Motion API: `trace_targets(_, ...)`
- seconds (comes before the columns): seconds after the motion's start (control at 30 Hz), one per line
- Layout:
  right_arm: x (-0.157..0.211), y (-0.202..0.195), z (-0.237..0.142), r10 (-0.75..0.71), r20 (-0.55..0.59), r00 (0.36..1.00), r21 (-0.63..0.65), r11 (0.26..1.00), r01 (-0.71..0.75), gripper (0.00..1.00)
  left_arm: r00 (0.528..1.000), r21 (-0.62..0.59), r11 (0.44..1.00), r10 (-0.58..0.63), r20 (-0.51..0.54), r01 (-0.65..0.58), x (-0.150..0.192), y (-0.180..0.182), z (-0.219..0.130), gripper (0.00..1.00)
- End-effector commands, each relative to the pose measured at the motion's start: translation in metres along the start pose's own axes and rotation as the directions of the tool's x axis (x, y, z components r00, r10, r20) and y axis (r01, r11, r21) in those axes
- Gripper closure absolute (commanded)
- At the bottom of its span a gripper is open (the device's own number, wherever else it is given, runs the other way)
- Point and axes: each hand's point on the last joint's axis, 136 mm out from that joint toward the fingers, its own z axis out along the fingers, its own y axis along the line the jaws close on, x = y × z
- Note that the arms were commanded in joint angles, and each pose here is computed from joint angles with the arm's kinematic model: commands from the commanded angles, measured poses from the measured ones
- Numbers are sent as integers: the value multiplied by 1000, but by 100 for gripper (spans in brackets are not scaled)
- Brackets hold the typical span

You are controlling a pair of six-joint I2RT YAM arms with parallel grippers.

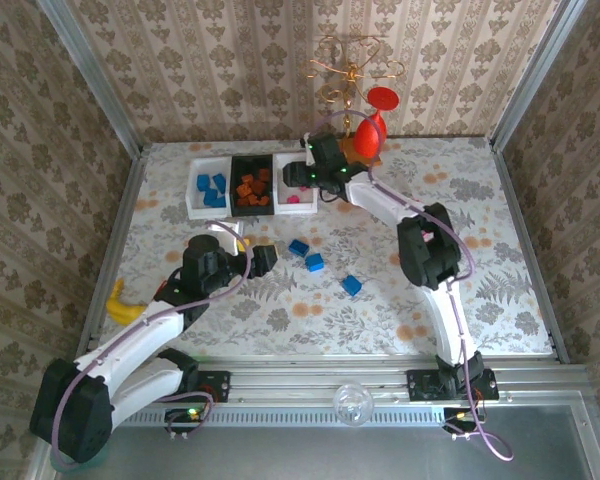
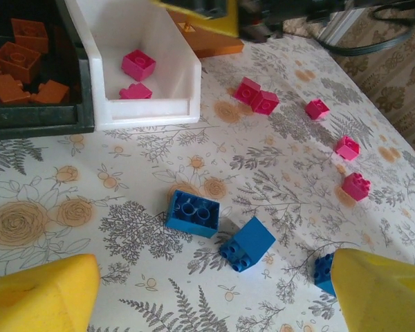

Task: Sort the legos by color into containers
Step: Pick up the lego from the top-center of the table.

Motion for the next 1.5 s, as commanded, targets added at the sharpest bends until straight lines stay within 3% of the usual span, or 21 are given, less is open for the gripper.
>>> trace_targets(0.0, -25, 4, -61, -47, 97, 994, -7, 999, 48, 29, 1000, 54, 998, 7, -1, -7, -1, -13, 3, 12)
trace_targets(0.2, 25, -54, -118, -51, 63, 997, 152, 988, 41, 24, 995, 172, 980, 98, 9, -98, -1, -48, 15, 12)
trace_targets(0.43, 81, -145, -146, 89, 20, 996, 337, 937, -90, 22, 988, 251, 957, 155, -23, -144, 7, -76, 37, 12)
trace_targets(0.63, 92, -180, -124, 138, -21, 990, 446, 888, -115, 22, 987, 269, 954, 152, -50, -133, 12, -80, 49, 13)
trace_targets(0.8, 92, -178, -82, 176, -47, 983, 407, 903, -142, 21, 987, 253, 958, 150, -53, -131, 14, -77, 47, 13)
trace_targets(1.03, 93, -191, -45, 203, -78, 976, 444, 883, -148, 23, 986, 217, 965, 159, -47, -146, 12, -72, 40, 13)
trace_targets(1.23, 97, -201, -30, 217, -117, 969, 474, 870, -137, 30, 986, 207, 967, 158, -45, -146, 12, -70, 40, 13)
trace_targets(1.47, 96, -204, -25, 228, -134, 964, 476, 868, -140, 46, 987, 198, 969, 157, -42, -146, 13, -67, 39, 13)
